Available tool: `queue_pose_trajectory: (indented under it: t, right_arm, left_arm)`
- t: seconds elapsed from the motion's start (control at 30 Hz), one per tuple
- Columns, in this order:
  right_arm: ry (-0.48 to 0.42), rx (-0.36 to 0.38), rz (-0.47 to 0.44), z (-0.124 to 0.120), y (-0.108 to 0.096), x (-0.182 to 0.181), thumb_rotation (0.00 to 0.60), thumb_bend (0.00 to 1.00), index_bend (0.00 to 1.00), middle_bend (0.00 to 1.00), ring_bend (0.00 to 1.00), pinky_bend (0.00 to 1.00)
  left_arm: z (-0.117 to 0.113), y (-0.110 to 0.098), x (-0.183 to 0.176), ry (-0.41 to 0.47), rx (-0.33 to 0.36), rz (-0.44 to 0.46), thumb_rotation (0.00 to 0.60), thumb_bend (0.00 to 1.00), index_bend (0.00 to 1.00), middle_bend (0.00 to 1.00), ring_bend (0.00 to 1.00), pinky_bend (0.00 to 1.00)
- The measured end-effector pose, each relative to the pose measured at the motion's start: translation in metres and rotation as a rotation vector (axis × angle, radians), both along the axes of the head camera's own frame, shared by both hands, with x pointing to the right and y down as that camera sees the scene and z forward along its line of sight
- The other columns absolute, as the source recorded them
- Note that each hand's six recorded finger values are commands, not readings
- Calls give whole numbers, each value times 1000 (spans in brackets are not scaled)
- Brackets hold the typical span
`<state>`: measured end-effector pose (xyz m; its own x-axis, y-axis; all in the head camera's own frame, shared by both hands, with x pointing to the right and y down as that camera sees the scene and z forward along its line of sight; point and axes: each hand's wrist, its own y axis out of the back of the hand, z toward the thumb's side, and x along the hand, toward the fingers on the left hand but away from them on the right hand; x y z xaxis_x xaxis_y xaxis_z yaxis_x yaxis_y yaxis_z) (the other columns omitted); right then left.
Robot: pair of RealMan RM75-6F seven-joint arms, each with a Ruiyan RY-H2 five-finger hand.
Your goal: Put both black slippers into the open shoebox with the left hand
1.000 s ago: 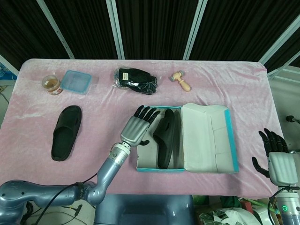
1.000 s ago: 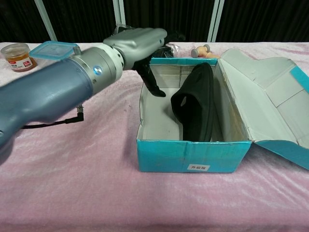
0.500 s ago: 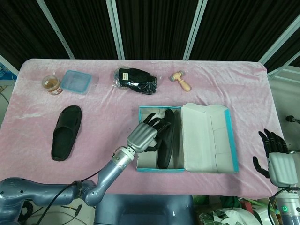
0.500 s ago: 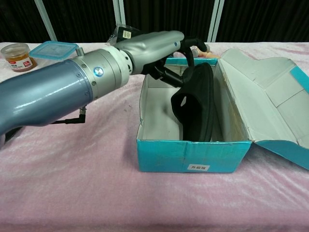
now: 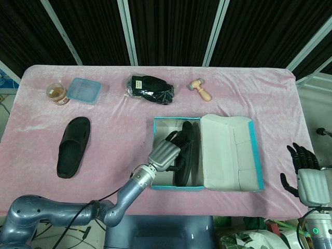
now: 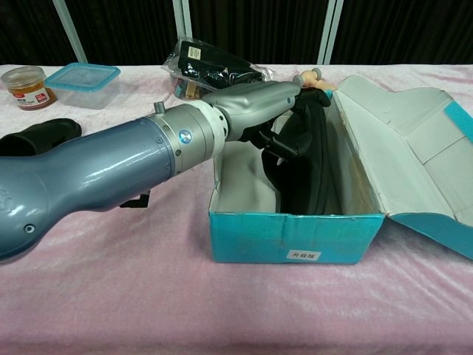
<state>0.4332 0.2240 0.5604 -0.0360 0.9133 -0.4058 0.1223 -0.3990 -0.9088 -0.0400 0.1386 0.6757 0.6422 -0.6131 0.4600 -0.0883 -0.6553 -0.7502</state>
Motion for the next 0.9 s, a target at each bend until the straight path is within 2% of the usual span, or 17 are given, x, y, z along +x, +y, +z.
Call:
queue_pose_trajectory:
  t: [0.2, 0.33, 0.53, 0.67, 0.8, 0.87, 0.9]
  right_arm:
    - [0, 0, 1, 0, 1, 1, 600, 363, 0, 24, 0, 82]
    - [0, 3, 3, -1, 2, 1, 600, 363, 0, 24, 0, 83]
    - [-4, 4, 0, -1, 2, 0, 600, 363, 0, 24, 0, 83]
    - [-10, 6, -6, 0, 0, -1, 600, 363, 0, 24, 0, 83]
    - [-11, 5, -8, 0, -1, 0, 600, 363, 0, 24, 0, 83]
    - [-12, 5, -9, 0, -2, 0, 600, 363, 0, 24, 0, 83]
    - [-13, 6, -10, 0, -3, 0, 600, 364, 0, 24, 0, 83]
  left_arm:
    - [13, 2, -5, -50, -25, -4, 387, 568, 70, 245, 106, 0]
    - [12, 1, -6, -47, -23, -11, 385, 501, 42, 203, 92, 0]
    - [-8, -3, -6, 37, 26, -36, 381, 221, 5, 186, 89, 0]
    - [-29, -8, -17, 94, 74, -77, 379, 147, 0, 171, 89, 0]
    - [-45, -17, -40, 100, 121, -119, 382, 110, 0, 149, 89, 0]
    - [-52, -23, -56, 87, 145, -144, 407, 83, 0, 129, 89, 0]
    - [-55, -26, -64, 75, 156, -153, 445, 73, 0, 119, 89, 0]
